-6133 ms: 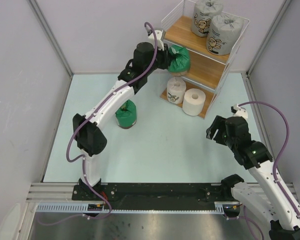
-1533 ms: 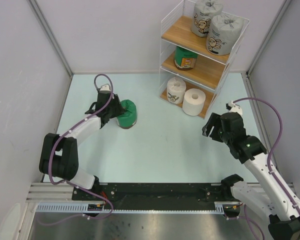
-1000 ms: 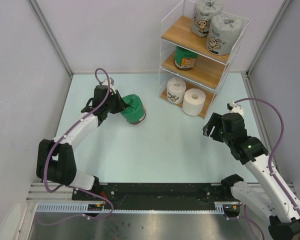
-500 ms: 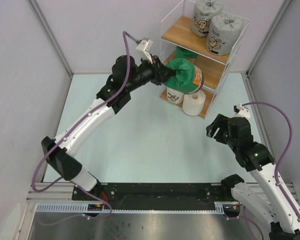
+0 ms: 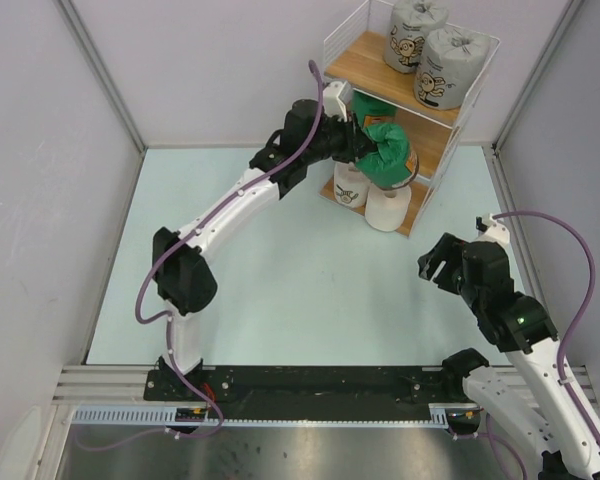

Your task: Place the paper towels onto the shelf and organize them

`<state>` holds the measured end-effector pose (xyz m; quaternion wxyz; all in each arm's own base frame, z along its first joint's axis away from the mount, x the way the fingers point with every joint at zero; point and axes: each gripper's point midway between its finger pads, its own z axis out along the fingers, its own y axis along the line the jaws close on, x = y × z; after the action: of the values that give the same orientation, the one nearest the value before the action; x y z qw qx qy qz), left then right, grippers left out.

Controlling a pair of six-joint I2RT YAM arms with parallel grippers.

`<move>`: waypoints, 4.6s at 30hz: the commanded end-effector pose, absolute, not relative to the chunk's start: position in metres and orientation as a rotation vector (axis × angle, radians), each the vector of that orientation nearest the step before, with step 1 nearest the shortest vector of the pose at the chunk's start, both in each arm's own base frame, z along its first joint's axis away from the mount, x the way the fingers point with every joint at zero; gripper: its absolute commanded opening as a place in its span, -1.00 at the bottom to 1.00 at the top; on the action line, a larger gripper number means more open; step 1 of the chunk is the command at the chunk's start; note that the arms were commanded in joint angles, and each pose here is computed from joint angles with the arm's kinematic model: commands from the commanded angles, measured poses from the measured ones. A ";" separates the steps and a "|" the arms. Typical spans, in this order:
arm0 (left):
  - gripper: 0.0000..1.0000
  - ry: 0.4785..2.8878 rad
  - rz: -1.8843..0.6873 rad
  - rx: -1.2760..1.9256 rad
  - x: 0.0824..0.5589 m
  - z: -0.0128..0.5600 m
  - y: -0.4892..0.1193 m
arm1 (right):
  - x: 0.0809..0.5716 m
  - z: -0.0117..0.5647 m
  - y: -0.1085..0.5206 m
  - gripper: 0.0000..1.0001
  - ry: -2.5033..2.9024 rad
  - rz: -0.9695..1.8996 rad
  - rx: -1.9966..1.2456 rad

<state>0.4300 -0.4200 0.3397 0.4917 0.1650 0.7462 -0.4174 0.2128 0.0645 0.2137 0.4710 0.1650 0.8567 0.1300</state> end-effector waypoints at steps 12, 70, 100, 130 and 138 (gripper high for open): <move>-1.00 1.646 -1.002 0.382 0.440 0.404 -0.440 | 0.214 0.229 0.057 0.48 2.054 0.297 0.436; 0.32 1.514 -1.053 0.209 0.459 0.415 -0.465 | 0.221 0.219 0.058 0.49 2.093 0.260 0.442; 1.00 1.511 -1.031 0.293 0.408 0.445 -0.415 | 0.222 0.218 0.060 0.49 2.097 0.274 0.447; 0.95 1.296 -0.339 0.474 0.526 0.399 -0.303 | 0.222 0.216 0.058 0.49 2.085 0.264 0.434; 0.68 1.279 -0.428 0.417 0.545 0.401 -0.300 | 0.227 0.211 0.058 0.49 2.106 0.239 0.436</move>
<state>0.5461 -0.2950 0.3454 0.7212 0.2143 0.6424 -0.1459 0.2202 0.0617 0.2029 0.4564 0.1739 0.8663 0.1049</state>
